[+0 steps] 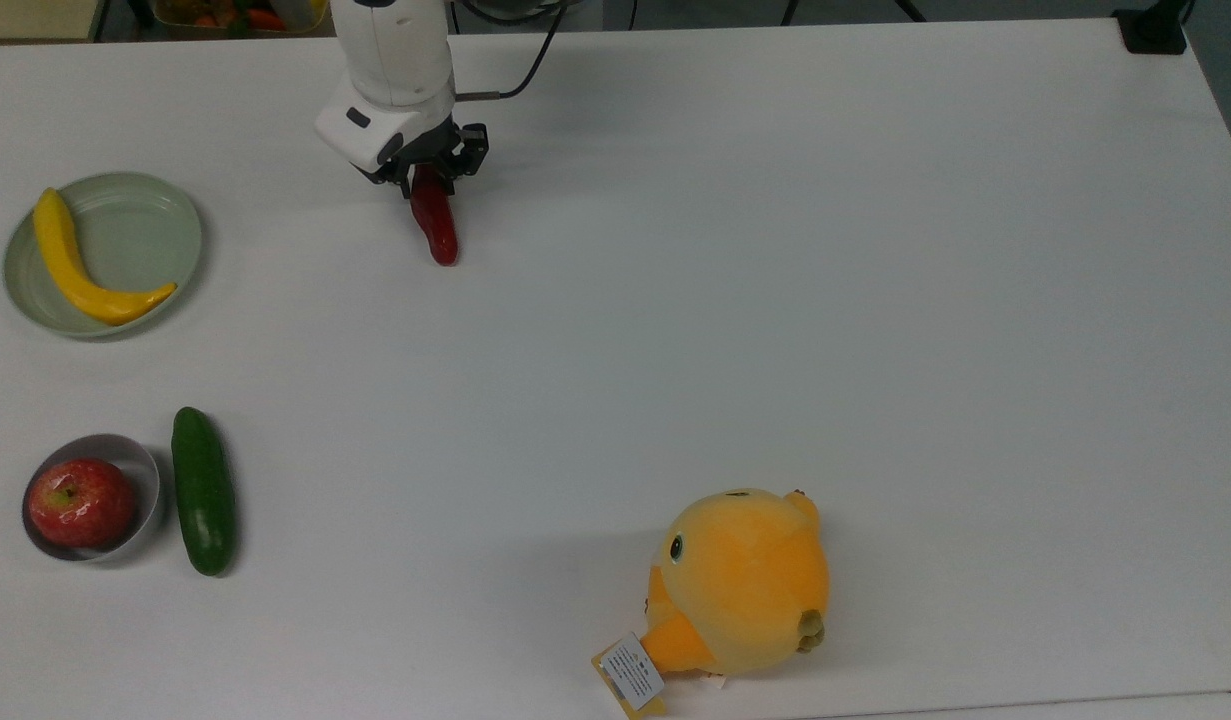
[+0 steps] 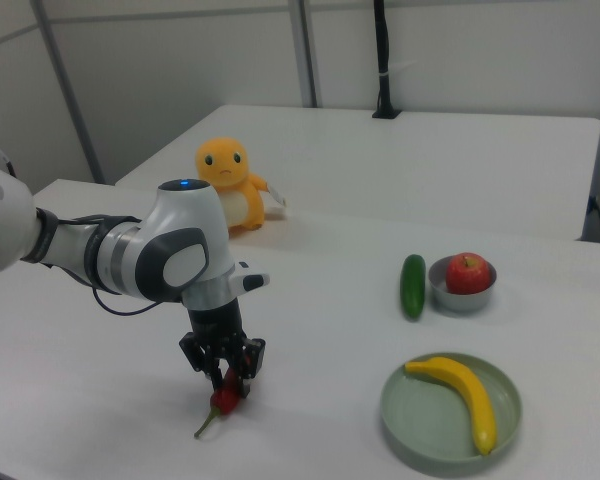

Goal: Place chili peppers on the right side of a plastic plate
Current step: 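Close the gripper on the red chili pepper and lift it, then carry the chili pepper over to the green plate beside the banana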

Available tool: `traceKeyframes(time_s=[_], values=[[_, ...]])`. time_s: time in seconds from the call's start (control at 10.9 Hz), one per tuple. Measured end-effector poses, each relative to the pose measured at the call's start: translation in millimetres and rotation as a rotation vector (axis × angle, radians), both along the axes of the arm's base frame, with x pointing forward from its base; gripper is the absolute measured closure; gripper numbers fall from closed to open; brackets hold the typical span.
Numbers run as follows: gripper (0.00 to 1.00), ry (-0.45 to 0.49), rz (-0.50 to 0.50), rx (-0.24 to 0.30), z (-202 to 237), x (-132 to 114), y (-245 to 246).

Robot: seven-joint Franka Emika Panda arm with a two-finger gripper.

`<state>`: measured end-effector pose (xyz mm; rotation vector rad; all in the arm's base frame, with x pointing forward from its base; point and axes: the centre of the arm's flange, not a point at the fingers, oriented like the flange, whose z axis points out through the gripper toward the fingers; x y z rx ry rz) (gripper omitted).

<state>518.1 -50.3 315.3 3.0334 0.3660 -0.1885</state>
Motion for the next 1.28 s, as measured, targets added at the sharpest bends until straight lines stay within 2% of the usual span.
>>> traceKeyframes(time_s=[0.18, 0.73, 1.1, 1.28], values=[[0.63, 0.002, 0.000, 0.000, -0.5, -0.8, 0.1], [0.63, -0.005, -0.003, -0.002, 6.8, -0.1, -0.5], [0.63, -0.007, -0.037, -0.016, 66.2, 15.6, -7.5], [0.63, -0.012, -0.091, 0.011, 110.4, 26.6, -18.9]])
